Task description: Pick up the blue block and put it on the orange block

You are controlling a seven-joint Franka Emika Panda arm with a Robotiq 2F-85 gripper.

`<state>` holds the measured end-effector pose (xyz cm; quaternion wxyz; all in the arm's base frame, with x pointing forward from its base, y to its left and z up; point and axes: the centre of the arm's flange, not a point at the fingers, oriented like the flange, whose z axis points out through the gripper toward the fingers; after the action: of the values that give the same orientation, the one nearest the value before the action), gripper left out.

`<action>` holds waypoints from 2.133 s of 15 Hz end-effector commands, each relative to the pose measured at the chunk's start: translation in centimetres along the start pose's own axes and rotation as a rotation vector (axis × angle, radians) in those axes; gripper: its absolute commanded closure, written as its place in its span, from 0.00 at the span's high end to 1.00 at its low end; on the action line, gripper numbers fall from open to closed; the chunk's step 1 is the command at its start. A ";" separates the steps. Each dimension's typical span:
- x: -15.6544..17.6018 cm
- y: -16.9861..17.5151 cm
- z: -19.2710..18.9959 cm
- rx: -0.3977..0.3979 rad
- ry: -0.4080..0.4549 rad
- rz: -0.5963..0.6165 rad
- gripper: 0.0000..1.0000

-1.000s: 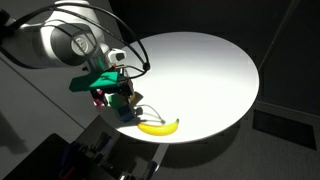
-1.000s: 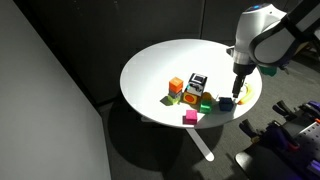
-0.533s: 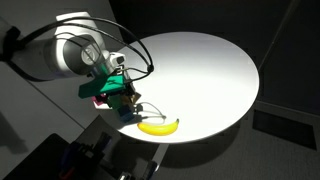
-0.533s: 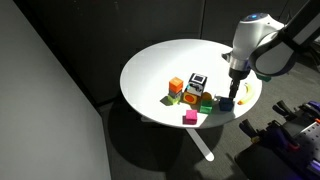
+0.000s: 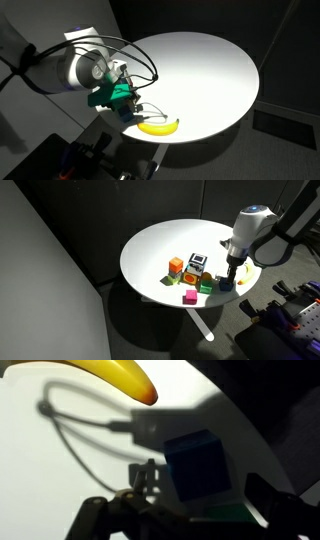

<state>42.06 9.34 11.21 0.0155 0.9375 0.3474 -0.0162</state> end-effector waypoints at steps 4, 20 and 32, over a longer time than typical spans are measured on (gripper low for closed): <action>0.0 0.9 2.4 -0.021 0.006 -0.042 1.00; -0.8 2.2 0.5 -0.036 -0.060 0.045 0.32; 1.2 6.0 -3.9 0.045 -0.131 0.291 0.32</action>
<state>45.30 5.78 13.08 0.0249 0.9658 0.2465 -0.0759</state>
